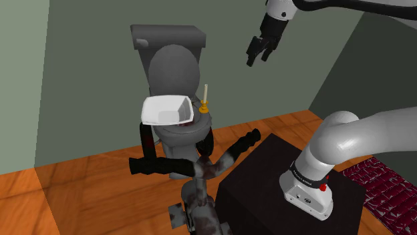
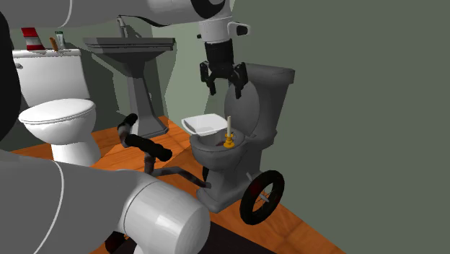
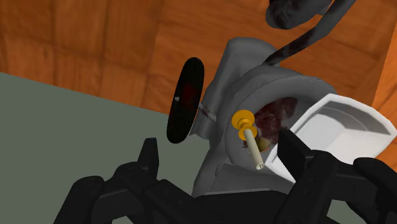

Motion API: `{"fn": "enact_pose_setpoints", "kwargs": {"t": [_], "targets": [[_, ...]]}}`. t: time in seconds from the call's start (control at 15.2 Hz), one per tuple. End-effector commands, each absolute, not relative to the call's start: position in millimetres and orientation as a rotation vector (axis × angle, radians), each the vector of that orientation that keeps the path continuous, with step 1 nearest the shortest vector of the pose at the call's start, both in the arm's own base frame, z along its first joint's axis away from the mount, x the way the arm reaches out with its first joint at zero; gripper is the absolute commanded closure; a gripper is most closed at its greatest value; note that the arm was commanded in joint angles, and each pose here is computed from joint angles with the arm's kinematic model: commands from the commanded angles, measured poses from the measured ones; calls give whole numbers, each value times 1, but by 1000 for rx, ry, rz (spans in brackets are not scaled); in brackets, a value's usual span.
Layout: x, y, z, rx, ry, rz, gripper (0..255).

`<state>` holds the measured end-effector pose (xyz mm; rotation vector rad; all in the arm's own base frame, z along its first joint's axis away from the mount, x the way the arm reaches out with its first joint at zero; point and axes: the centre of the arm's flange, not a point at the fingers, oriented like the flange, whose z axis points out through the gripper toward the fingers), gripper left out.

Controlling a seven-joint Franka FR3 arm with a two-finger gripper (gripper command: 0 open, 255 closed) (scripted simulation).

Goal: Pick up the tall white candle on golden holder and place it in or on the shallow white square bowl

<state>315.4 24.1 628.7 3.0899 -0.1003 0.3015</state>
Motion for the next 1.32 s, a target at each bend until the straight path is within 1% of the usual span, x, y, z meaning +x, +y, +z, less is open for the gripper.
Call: {"fn": "enact_pose_setpoints", "kwargs": {"t": [0.0,1.25], "targets": [[315,24,629,3090,-100,302,0],[428,84,427,3106,-171,669,0]]}}
